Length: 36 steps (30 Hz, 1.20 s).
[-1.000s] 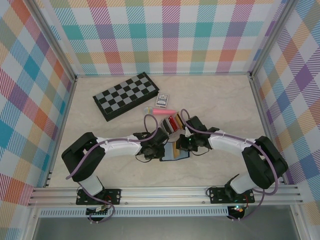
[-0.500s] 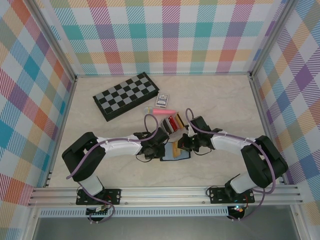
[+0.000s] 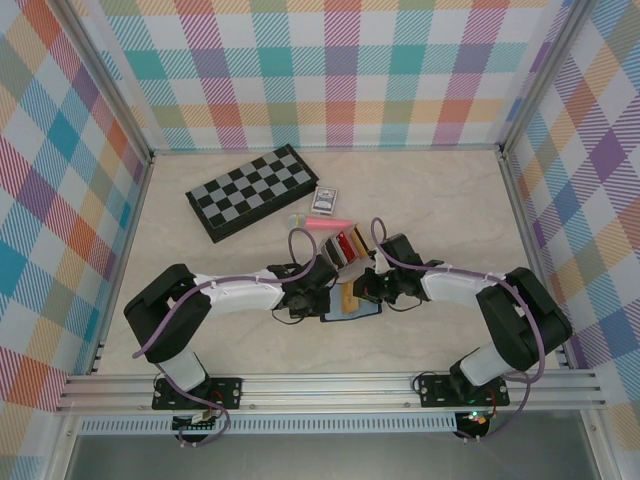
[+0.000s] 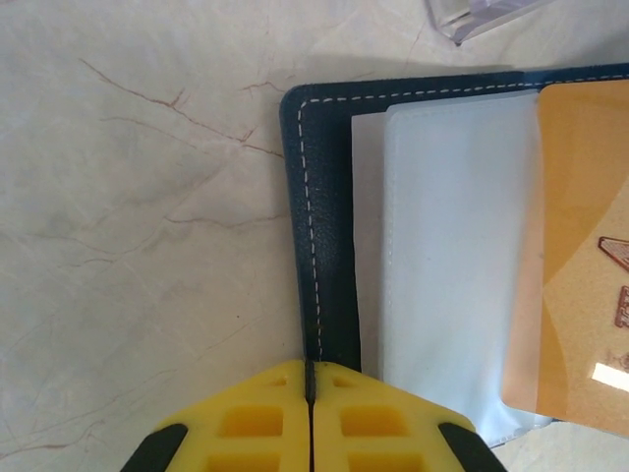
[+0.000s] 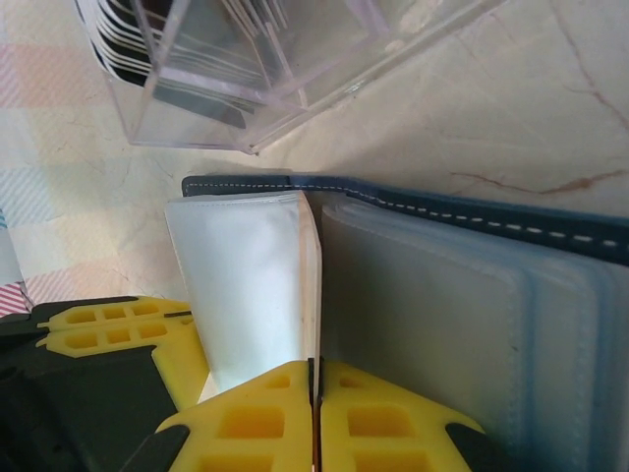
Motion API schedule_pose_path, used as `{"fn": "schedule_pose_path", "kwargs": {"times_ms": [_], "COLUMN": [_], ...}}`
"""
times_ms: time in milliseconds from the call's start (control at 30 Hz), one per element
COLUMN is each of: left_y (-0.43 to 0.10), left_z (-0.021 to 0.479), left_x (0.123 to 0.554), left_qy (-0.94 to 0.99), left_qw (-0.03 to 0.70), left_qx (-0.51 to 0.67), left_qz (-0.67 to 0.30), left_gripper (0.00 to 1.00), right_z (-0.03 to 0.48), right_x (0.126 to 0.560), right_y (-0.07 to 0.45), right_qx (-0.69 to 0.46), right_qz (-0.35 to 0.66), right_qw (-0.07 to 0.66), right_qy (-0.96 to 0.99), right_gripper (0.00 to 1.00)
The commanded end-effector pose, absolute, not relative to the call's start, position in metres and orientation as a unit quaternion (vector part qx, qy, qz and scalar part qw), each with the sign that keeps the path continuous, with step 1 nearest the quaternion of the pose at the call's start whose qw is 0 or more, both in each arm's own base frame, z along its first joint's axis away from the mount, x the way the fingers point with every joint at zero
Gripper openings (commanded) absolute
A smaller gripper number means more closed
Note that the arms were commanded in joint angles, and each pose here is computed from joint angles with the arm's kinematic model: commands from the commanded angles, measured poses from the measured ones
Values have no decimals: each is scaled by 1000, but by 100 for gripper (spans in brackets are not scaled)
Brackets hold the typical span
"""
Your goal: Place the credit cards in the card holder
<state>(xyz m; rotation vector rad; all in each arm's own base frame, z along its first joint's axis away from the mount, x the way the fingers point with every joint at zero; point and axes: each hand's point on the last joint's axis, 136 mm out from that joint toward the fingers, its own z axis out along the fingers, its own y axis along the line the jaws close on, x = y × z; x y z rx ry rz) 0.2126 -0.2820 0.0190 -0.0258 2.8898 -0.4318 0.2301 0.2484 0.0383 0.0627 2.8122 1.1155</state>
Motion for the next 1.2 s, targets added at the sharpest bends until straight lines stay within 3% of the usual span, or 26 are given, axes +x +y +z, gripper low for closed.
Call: {"fn": "schedule_pose_path", "kwargs": {"times_ms": [0, 200, 400, 567, 700, 967, 1167], "left_y": [-268, -261, -265, -289, -288, -267, -265], "left_z": [8, 25, 49, 56, 40, 8, 2], "left_x": [207, 208, 217, 228, 231, 227, 227], "left_qy": [989, 985, 975, 963, 974, 987, 988], "left_qw": [93, 117, 153, 161, 141, 115, 108], "left_qx": [-16, -30, -44, -37, -34, -46, -48], "left_qz": [-111, -121, -157, -215, -176, -106, -97], "left_gripper": [7, 21, 47, 59, 54, 25, 20], "right_z": [18, 7, 5, 5, 8, 14, 16], "right_x": [209, 203, 203, 203, 203, 197, 193], "right_y": [243, 233, 232, 232, 235, 233, 235], "right_qx": [19, 16, 12, 15, 13, 3, -6], "right_qz": [352, 325, 321, 321, 329, 333, 342], "right_qw": [18, 11, 13, 14, 11, 5, 0], "right_qy": [936, 945, 947, 947, 944, 943, 940], "right_gripper": [6, 5, 5, 6, 6, 6, 6]}}
